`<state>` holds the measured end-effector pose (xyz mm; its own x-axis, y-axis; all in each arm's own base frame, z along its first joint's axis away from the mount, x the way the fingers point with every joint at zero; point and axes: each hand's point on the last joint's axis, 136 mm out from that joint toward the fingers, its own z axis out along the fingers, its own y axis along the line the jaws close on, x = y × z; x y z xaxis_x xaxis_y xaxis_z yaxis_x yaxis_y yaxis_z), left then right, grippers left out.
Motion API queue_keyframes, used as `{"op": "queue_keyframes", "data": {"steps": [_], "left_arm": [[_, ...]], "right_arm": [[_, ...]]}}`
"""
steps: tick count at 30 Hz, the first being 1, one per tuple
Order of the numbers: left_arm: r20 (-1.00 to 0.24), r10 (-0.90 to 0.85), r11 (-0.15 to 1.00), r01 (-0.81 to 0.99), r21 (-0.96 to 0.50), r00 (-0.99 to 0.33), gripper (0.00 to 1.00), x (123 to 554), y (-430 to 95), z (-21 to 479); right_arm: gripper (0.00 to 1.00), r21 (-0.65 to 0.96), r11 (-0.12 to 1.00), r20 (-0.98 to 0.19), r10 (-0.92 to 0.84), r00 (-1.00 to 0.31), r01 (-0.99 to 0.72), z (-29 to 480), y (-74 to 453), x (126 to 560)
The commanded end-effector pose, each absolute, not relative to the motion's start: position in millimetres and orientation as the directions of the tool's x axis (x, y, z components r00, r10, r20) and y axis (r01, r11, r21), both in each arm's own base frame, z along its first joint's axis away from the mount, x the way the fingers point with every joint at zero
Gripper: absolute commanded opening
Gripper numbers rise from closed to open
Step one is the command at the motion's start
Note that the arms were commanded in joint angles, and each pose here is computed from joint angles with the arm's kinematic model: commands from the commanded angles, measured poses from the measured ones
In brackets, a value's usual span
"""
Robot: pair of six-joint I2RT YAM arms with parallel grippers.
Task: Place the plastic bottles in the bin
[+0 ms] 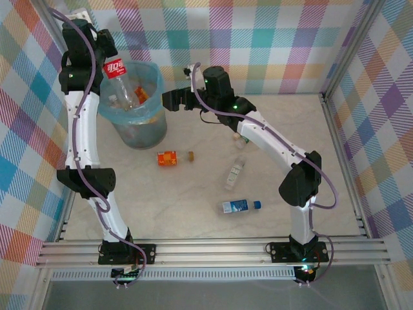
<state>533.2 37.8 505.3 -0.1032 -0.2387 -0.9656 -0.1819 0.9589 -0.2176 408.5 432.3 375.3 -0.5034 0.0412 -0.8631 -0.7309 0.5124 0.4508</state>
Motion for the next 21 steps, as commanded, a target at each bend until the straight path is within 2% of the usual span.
{"op": "queue_keyframes", "data": {"steps": [1, 13, 21], "left_arm": [[-0.964, -0.248, 0.960, -0.161, -0.230, -0.098, 0.00, 547, 39, 501], [-0.977, -0.213, 0.967, -0.144, -0.211, 0.002, 0.00, 567, 46, 513], [-0.980, -0.196, 0.972, -0.138, -0.191, -0.028, 0.00, 583, 46, 494]], "right_arm": [[0.98, 0.462, 0.486, -0.864, 0.057, -0.501, -0.742, 382, 437, 411], [0.97, 0.472, 0.482, -0.856, 0.050, -0.515, -0.738, 377, 442, 414], [0.96, 0.487, 0.480, -0.845, 0.047, -0.533, -0.730, 372, 446, 417]]}}
